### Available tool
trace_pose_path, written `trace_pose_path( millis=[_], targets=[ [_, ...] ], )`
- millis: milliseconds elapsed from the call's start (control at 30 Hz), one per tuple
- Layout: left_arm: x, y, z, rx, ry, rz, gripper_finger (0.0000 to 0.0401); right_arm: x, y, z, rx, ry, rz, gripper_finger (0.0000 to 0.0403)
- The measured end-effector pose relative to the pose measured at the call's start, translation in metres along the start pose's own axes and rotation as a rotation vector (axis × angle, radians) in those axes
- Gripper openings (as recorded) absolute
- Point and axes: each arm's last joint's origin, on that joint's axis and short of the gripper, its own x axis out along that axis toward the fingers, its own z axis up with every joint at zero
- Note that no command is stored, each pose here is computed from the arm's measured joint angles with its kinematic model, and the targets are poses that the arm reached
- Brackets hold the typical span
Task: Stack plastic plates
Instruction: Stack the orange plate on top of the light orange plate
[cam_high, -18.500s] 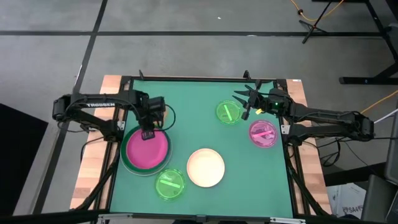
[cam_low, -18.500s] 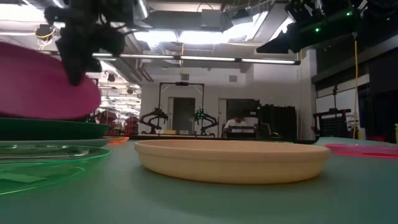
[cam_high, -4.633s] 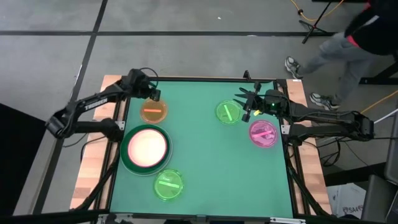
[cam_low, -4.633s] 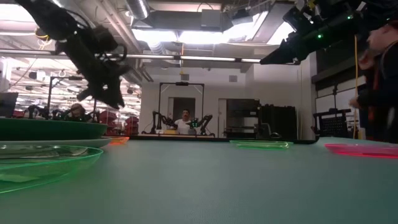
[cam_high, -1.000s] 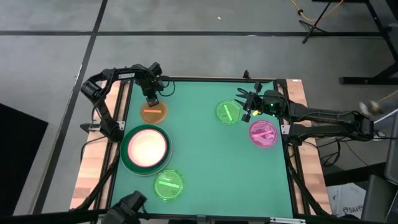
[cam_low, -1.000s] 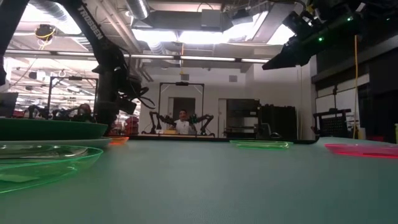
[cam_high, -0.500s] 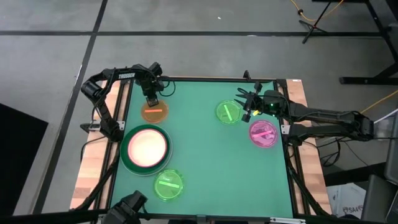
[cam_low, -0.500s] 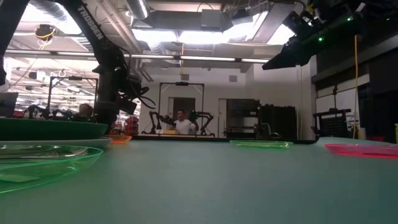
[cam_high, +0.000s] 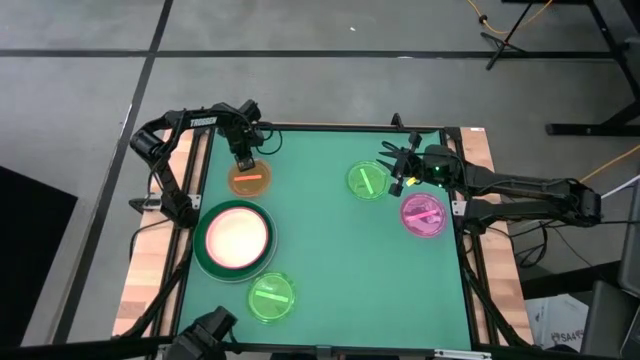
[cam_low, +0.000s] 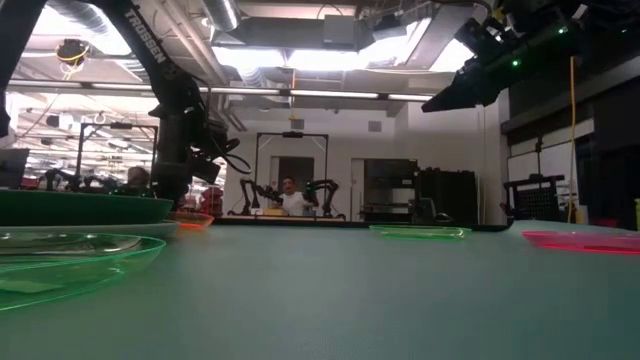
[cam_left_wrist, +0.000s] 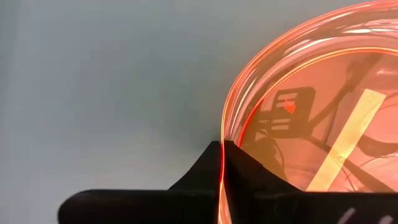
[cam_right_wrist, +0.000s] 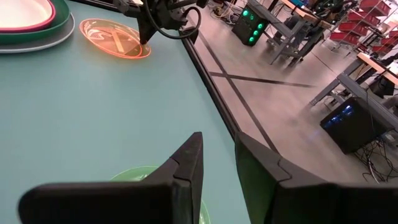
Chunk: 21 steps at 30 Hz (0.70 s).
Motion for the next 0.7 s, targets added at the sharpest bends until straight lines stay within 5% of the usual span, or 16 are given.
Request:
trace_pose_path(
  millis=[700],
  targets=[
    [-0.0036,-0.0006,0.0041,-0.004,-0.035,-0.063,0.0002,0.0000,-0.0001,0.0000,0.000,0.000,0.000,0.0083]
  ],
)
